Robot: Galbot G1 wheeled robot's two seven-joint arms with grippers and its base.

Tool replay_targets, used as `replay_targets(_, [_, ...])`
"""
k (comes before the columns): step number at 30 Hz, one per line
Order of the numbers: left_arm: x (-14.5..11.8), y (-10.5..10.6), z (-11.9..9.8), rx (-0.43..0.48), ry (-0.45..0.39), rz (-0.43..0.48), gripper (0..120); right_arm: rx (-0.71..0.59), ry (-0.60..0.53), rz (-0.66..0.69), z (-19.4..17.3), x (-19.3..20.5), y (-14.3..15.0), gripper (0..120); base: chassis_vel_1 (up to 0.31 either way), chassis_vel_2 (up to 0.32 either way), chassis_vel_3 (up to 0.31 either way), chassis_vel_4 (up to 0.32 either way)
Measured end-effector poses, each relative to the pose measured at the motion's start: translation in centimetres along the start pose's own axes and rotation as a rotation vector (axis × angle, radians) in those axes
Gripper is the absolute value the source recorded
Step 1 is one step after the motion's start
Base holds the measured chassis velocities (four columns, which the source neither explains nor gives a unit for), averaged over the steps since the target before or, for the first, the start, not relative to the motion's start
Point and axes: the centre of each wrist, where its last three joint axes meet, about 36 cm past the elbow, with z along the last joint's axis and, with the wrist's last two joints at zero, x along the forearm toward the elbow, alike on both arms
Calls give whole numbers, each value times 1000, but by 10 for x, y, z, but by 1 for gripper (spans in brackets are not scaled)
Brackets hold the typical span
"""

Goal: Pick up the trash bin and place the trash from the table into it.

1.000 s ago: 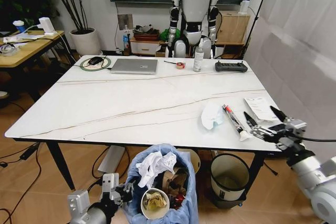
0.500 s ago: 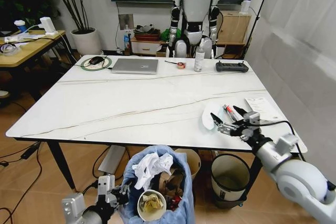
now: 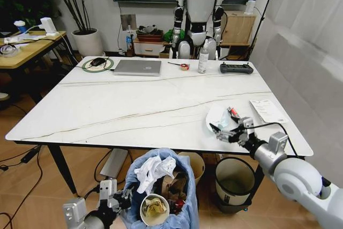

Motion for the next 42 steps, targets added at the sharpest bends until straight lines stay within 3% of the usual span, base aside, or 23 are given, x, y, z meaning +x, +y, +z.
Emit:
replay_targets(20, [-2, 2, -4, -2, -9, -1, 0, -21, 13, 56, 18, -23, -21, 99, 0, 0, 0, 0])
replay_targets(42, [-3, 4, -6, -5, -9, 0, 0, -15, 23, 55, 27, -21, -24, 20, 0, 0, 0, 0])
